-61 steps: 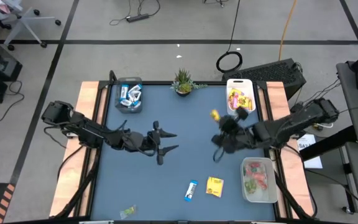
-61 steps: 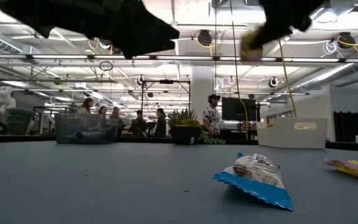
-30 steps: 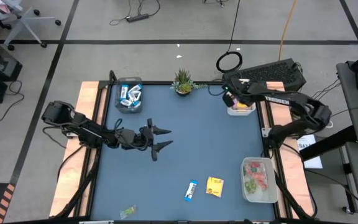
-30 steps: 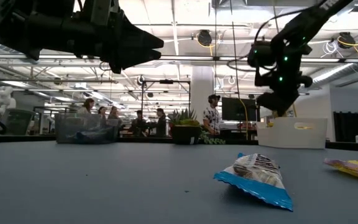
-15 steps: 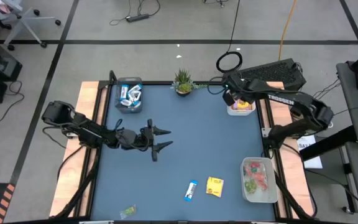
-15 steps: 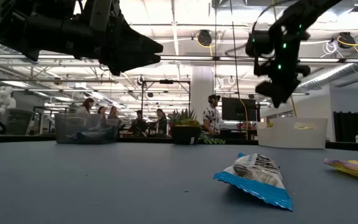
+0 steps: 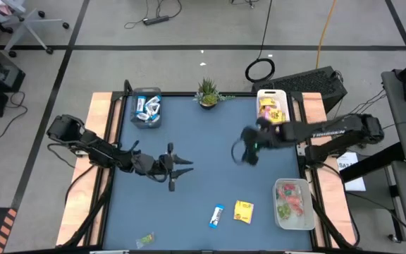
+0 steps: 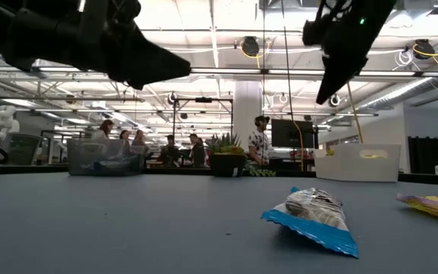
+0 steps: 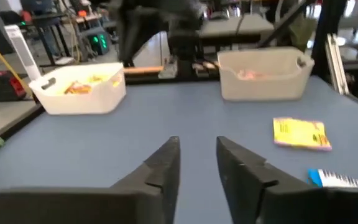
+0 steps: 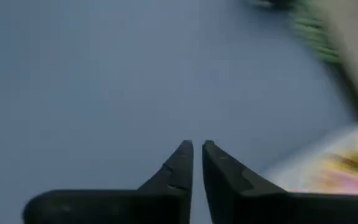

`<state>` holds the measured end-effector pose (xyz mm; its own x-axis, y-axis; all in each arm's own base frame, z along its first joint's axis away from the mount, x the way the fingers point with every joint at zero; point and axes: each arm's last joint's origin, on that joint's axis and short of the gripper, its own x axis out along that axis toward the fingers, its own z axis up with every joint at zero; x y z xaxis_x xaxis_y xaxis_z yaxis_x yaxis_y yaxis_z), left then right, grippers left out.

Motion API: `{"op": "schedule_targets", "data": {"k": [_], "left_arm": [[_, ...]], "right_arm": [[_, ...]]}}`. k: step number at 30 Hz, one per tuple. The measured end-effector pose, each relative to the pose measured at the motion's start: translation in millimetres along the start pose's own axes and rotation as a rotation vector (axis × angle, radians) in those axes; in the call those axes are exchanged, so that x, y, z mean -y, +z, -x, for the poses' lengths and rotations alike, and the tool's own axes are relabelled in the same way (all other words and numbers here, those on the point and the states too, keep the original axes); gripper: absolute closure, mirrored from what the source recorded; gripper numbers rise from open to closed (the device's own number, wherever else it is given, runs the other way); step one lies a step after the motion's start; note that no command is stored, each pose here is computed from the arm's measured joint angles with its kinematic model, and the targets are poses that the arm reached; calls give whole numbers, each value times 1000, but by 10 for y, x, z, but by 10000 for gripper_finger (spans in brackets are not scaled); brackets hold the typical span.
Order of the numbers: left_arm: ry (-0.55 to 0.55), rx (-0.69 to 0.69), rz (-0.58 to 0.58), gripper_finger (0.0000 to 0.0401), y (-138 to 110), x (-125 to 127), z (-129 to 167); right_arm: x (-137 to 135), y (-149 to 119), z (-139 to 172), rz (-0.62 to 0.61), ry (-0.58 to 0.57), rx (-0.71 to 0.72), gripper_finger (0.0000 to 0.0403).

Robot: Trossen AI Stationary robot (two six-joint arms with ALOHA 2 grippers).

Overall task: Sort candy
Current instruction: Put the white chocolate bar into the transparent black bin

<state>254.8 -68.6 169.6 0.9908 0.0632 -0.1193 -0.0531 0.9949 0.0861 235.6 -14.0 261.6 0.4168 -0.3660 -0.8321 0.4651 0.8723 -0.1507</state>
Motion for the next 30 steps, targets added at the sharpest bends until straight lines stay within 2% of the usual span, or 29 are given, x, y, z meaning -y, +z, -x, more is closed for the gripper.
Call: {"op": "schedule_targets", "data": {"k": [4,9,16,20,24,30], "left_arm": [[-49,-40,-17,337,-41,62,20],[-84,-77,-31,392,-79,137,50],[-101,-98,9,392,-144,167,106],[-101,-109,34,392,-176,164,127],[-102,-108,35,391,-180,164,130],[-101,-110,35,391,-182,163,129]], "right_arm": [[-512,-71,48,115,197,47,350],[-1079,-131,-19,182,341,144,309],[-1664,-254,-327,306,579,150,225],[-1859,-324,-504,365,685,138,189],[-1968,-378,-656,387,762,106,176],[-2052,-459,-874,401,762,76,183]]}}
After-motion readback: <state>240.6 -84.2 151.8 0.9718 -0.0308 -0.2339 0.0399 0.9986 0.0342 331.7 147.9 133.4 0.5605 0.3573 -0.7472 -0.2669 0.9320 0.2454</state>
